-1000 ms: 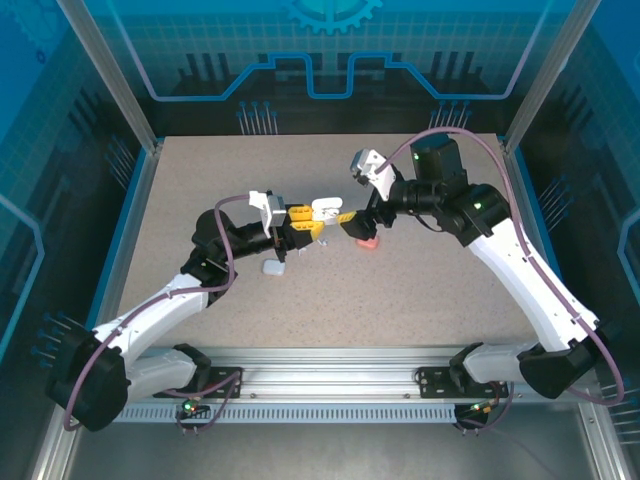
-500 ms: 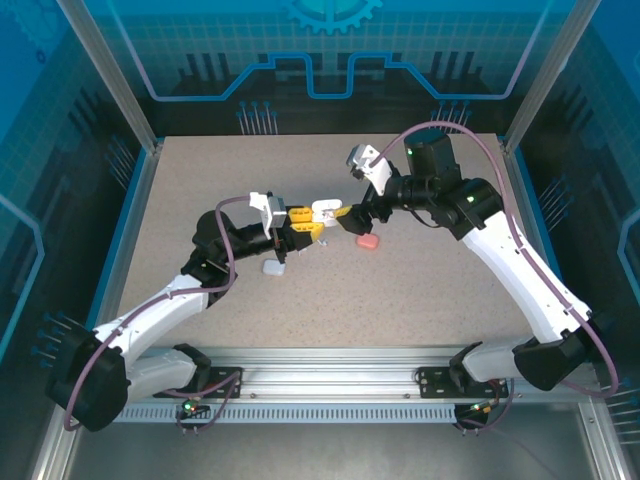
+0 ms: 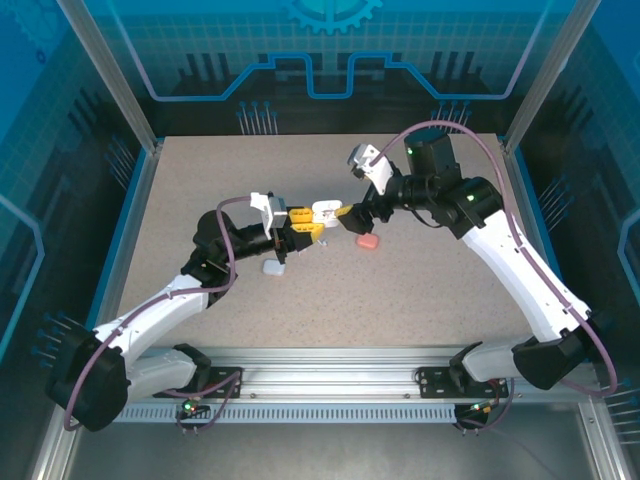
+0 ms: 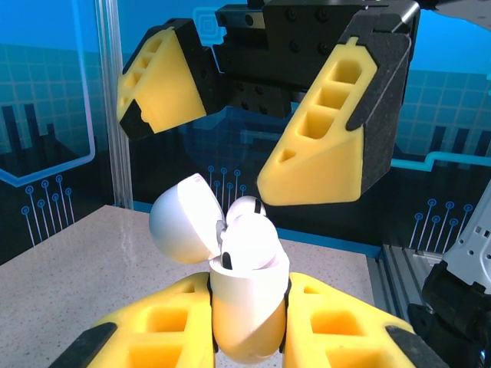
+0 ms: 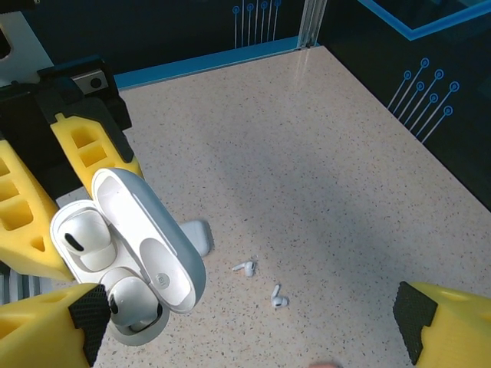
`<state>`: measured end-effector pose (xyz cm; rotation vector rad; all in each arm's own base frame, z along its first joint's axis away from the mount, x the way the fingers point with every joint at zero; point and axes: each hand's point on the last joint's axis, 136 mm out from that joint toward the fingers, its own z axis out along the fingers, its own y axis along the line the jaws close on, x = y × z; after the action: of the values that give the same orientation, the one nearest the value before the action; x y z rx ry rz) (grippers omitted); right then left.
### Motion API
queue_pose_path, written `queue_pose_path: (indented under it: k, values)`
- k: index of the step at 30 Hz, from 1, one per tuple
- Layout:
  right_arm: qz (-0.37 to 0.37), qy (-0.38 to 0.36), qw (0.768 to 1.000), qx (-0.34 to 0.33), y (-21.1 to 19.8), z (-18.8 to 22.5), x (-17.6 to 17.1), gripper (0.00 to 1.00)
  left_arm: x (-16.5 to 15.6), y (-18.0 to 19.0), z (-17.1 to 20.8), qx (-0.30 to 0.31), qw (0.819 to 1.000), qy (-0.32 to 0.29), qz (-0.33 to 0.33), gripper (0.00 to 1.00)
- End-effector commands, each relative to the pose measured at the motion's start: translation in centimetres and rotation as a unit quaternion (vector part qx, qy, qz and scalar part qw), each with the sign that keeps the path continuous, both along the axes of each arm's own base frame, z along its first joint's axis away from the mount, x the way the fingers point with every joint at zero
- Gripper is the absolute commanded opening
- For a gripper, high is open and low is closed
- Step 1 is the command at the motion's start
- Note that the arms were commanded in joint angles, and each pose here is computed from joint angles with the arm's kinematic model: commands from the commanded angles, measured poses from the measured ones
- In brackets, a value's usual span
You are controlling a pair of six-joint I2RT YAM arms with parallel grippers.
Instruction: Insert the wireless bluetooth earbuds into the charging case
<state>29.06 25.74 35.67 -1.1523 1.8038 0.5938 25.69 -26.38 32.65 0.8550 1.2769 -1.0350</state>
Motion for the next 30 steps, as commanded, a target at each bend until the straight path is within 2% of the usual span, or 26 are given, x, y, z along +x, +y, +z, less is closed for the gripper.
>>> queue_pose_path:
  k: [1, 4, 12, 21, 30]
  values:
    - [0.012, -0.002, 0.998, 0.055, -0.5, 3.0, -1.0, 1.0, -0.8, -0.1, 0.9, -0.003, 1.0, -0.029, -0.011, 0.02]
    - [0.027, 0.019, 0.996, 0.081, -0.3, 3.4, -1.4, 1.0, -0.9, -0.1, 0.9, -0.004, 1.0, -0.028, -0.012, 0.02]
    - [0.065, 0.102, 0.989, 0.088, 1.2, 0.8, -2.0, 1.0, -1.0, 0.0, 0.8, -0.004, 0.999, -0.03, -0.011, 0.02]
    - [0.112, 0.151, 0.978, 0.089, 2.9, -0.5, -3.4, 0.99, -1.0, 0.1, 0.8, -0.004, 1.0, -0.03, -0.008, 0.02]
    - [0.165, 0.164, 0.966, 0.116, 3.3, 0.9, -5.6, 0.89, -0.7, 0.1, 0.5, -0.001, 1.0, -0.026, -0.001, 0.02]
